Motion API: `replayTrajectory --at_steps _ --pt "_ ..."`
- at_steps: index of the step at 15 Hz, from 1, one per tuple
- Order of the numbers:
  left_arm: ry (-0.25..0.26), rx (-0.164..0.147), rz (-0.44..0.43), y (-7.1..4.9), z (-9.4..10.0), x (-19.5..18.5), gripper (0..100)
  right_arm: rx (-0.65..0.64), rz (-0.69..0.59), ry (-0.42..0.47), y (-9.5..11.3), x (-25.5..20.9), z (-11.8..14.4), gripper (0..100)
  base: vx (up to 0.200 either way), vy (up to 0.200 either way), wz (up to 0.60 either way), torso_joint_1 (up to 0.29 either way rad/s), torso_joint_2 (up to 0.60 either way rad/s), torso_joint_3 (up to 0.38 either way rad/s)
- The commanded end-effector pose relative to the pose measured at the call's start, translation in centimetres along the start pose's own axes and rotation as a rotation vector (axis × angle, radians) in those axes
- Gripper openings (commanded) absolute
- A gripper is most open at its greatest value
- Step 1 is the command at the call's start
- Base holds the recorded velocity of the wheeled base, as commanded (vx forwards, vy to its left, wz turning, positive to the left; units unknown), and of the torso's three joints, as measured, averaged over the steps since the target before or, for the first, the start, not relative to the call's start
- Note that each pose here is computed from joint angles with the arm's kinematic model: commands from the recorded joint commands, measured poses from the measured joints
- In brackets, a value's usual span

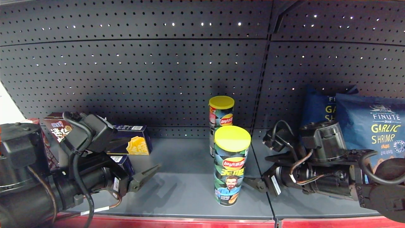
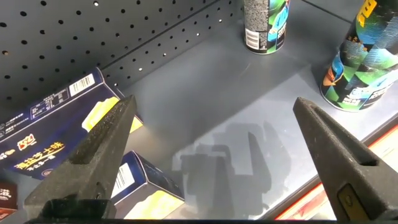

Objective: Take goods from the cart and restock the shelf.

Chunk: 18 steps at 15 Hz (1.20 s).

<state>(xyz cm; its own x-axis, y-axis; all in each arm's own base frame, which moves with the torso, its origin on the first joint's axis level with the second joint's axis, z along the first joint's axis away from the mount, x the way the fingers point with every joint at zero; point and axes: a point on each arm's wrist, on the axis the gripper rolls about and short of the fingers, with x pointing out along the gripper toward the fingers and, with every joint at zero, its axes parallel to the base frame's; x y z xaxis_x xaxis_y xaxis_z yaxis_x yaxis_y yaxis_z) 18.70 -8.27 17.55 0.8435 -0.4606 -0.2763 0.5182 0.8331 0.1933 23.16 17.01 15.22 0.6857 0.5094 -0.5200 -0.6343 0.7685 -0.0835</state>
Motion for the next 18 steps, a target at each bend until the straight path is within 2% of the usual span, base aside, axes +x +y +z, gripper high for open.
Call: replayTrajectory --at_steps 1,6,10,12,18 --pt "0.004 0.0 -0.002 0.0 -0.1 0.0 100 -0.004 0.009 -0.009 0.3 0.0 0.1 100 0.0 0.0 0.0 0.0 0.0 0.0" --pt "0.002 -0.002 -0.001 0.0 -0.1 0.0 100 0.0 0.003 -0.001 0.1 -0.2 -0.3 100 0.0 0.0 0.0 0.0 0.0 0.0" --pt "0.029 0.001 -0.011 -0.3 -0.9 -0.2 100 0.038 -0.019 -0.021 -0.7 -2.3 -0.9 100 0.0 0.0 0.0 0.0 0.0 0.0" --pt "0.027 0.001 -0.012 -0.2 -0.8 0.0 100 0.036 0.011 -0.034 -0.6 -3.2 -1.0 100 0.0 0.0 0.0 0.0 0.0 0.0" --pt "0.028 0.005 -0.034 -0.3 -0.7 0.9 100 0.027 0.016 -0.032 -0.3 -2.4 -0.7 100 0.0 0.0 0.0 0.0 0.0 0.0"
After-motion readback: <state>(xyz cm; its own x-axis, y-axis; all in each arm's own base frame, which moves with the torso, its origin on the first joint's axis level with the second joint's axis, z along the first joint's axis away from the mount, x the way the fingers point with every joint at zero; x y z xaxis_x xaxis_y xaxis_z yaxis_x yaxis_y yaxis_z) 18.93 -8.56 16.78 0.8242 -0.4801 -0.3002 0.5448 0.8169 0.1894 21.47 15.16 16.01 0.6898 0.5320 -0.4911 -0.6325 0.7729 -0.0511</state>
